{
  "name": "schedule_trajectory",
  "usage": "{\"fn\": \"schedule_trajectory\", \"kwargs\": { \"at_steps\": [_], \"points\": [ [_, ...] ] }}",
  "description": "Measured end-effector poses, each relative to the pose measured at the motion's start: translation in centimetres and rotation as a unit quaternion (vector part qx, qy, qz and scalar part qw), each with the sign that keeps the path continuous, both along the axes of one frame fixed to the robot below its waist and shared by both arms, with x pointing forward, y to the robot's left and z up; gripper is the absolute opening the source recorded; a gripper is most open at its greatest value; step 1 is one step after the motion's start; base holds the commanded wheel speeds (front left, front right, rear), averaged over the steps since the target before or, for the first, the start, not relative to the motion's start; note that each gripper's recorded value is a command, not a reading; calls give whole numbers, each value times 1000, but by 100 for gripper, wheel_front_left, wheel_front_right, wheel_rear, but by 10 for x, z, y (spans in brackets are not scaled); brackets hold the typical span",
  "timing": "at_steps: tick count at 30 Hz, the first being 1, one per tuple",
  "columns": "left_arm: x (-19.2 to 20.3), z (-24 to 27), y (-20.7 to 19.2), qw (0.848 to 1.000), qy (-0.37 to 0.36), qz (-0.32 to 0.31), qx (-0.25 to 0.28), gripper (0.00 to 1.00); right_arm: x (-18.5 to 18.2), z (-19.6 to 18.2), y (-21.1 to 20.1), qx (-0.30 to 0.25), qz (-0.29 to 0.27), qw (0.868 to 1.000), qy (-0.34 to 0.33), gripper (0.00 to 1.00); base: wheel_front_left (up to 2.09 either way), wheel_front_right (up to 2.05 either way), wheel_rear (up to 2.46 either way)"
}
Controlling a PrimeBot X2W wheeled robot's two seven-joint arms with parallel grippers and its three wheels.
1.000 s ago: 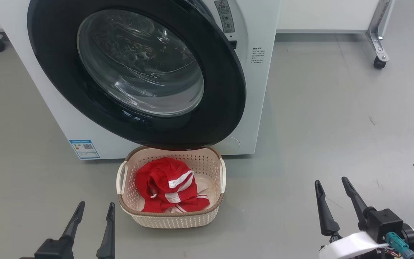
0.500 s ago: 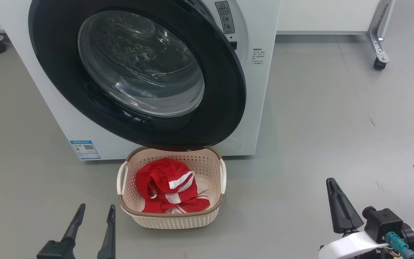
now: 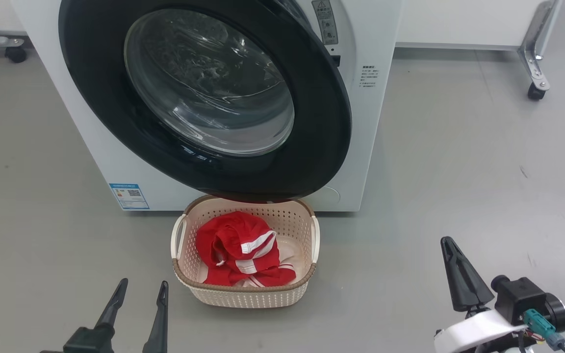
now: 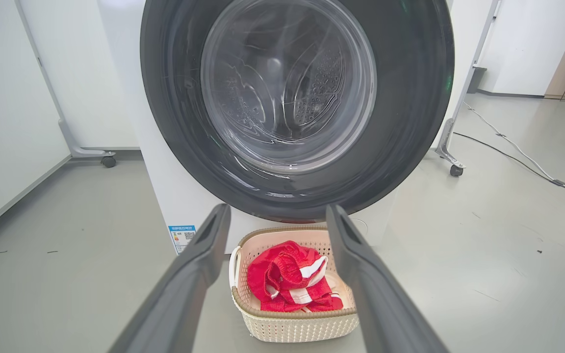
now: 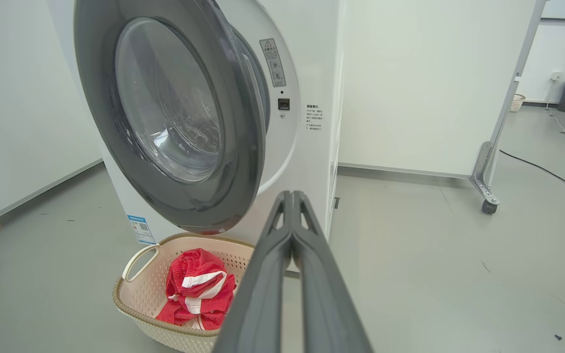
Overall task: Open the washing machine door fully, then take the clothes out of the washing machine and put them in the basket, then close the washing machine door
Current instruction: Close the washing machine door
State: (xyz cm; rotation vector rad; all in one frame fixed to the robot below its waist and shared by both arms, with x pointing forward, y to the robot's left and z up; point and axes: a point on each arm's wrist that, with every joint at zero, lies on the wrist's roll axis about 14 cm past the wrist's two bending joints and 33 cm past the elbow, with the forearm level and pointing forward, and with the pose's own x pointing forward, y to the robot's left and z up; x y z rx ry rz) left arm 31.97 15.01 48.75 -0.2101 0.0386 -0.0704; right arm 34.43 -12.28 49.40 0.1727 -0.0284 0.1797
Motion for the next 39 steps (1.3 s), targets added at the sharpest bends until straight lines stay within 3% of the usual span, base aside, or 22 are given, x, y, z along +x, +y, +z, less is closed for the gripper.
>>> {"fn": "schedule_trajectory", "kwargs": {
  "at_steps": [11,25,39],
  "points": [
    [0,6,2,1000,-10,11,-8,100,35,27,41,-13,78,996,-46,0,0,0,0],
    [12,9,14,999,-17,37,-14,100,106,59,94,-51,164,980,-99,0,0,0,0],
    [33,3,25,998,-12,59,-10,100,171,52,120,-65,190,975,-90,0,0,0,0]
  ]
}}
